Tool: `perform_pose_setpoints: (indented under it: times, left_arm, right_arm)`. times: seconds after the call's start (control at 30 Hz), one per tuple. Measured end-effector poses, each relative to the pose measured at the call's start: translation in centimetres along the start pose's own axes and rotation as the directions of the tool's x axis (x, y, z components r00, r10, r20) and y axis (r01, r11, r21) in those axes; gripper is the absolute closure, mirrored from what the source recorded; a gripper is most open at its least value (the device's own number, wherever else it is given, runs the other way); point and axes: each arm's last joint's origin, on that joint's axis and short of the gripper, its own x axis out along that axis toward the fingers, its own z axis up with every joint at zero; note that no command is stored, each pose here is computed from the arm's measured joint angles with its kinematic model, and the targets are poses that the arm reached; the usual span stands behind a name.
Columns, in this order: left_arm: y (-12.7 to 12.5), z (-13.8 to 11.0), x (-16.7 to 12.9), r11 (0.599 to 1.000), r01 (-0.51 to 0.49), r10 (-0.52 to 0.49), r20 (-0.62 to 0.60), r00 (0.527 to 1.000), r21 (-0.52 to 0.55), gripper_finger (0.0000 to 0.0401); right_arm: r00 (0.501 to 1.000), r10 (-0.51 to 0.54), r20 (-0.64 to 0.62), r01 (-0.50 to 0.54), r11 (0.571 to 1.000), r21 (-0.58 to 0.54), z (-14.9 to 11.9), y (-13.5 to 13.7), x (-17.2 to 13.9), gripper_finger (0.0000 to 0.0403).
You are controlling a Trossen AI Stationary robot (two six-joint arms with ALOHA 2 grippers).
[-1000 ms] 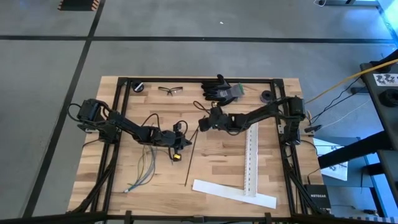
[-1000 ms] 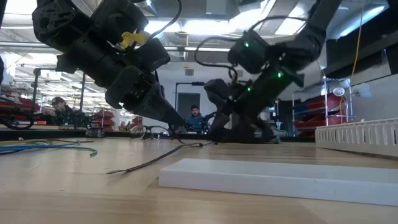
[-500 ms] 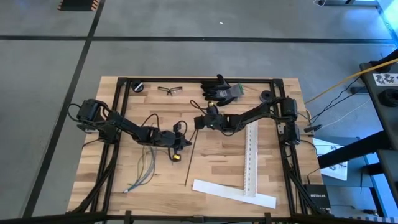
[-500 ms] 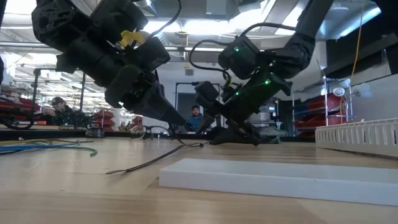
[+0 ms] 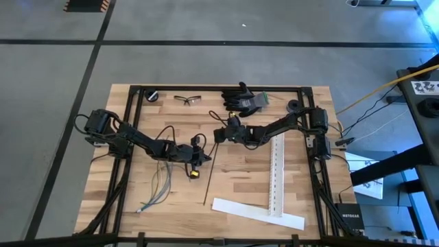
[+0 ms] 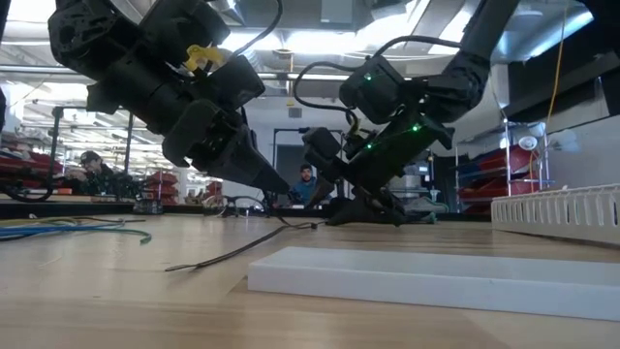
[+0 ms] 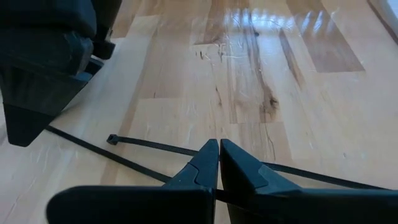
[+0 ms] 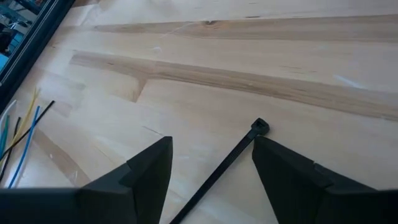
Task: Ziptie cables
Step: Wrap the cable wires with the black zip tie
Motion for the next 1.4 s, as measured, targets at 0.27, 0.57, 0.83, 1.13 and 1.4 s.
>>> perform_pose_setpoints:
  times: [0.27,0.57,0.83,1.13,1.4]
  left_arm:
    - [0.0,0.0,0.0,1.0,0.004,-0.004,0.003,1.0,0.018,0.0401]
    - [-0.3,0.1,0.0,0.999,0.046,-0.046,0.005,0.999,0.027,0.0401]
    - [-1.4,-0.3,0.2,0.997,0.074,-0.074,0.006,0.997,0.018,0.0401]
    - [-1.7,-0.4,0.2,0.996,0.084,-0.084,0.001,0.996,0.024,0.0401]
    - [-1.5,0.7,-0.6,0.994,0.084,-0.08,0.048,0.996,-0.074,0.0401]
  right_arm:
    - [1.0,0.009,-0.012,-0.009,1.0,-0.004,-0.3,-0.1,0.3,0.0194]
    - [1.0,0.022,-0.022,-0.023,0.999,-0.036,-1.0,0.2,0.4,0.0237]
    - [1.0,-0.013,-0.024,0.011,0.994,-0.105,-1.2,0.6,1.2,0.032]
    - [1.0,0.012,-0.019,-0.016,0.97,-0.244,-1.4,0.8,1.3,0.0401]
    - [0.991,0.128,-0.044,-0.134,0.875,-0.466,-2.2,2.8,-0.3,0.0403]
